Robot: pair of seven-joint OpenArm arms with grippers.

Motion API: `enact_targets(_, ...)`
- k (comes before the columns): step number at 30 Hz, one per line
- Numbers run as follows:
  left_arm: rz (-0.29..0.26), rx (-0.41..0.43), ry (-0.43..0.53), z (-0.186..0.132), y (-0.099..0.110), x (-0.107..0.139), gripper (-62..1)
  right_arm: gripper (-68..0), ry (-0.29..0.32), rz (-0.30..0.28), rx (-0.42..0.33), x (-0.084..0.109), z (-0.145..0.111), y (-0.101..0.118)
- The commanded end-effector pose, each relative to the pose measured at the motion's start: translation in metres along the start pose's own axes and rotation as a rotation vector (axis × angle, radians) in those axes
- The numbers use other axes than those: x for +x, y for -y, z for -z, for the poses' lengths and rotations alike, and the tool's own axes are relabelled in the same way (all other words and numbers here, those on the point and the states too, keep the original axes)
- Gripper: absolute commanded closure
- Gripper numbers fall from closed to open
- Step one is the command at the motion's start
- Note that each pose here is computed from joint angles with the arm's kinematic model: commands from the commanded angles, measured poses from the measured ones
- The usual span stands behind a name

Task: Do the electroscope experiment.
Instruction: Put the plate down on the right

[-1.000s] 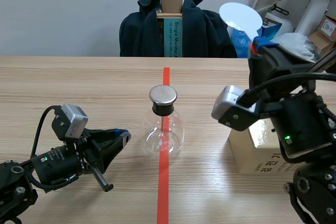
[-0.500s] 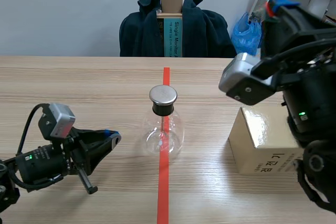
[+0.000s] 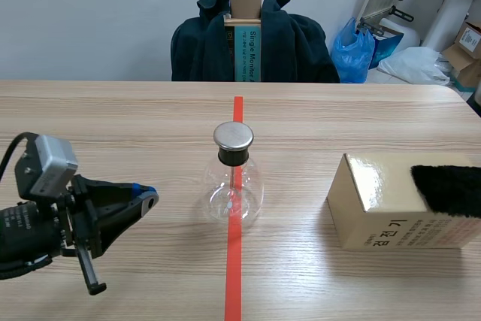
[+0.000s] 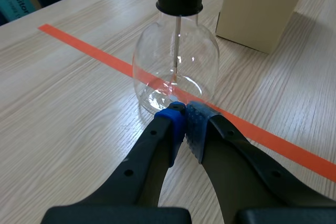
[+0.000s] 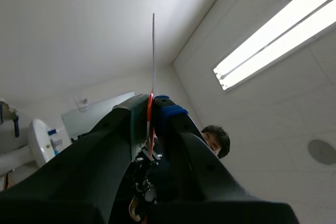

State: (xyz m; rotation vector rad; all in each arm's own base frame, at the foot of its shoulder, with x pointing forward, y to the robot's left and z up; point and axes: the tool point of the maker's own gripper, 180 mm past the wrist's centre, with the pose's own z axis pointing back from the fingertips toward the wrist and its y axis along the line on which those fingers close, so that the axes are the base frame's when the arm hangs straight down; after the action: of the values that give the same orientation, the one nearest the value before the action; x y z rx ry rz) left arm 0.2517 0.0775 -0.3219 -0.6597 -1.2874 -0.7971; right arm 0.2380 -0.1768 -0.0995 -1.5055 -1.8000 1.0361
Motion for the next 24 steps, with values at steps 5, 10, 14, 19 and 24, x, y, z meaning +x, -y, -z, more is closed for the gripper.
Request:
enact_targets(5,0.028,0.014,0.066,-0.009,0.006,0.043,-3.2,-0.8,-0.09,0.01,0.105,-0.02,-0.02,-0.013)
enact_targets(10,0.097,0.06,0.079,-0.015,0.015,0.072,-3.2,-0.9,-0.142,0.046,0.221,-0.028,-0.031,-0.031)
enact_targets(14,0.133,0.109,0.116,-0.021,0.025,0.095,-15.8,-0.8,-0.153,0.08,0.319,-0.027,-0.04,-0.049)
enact_targets(19,0.129,0.113,0.125,-0.028,0.046,0.106,-31.9,-0.8,-0.166,0.122,0.426,-0.027,-0.053,-0.073)
enact_targets(24,0.115,0.127,0.068,-0.036,0.063,0.098,-54.6,-0.8,-0.164,0.153,0.499,-0.018,-0.068,-0.094)
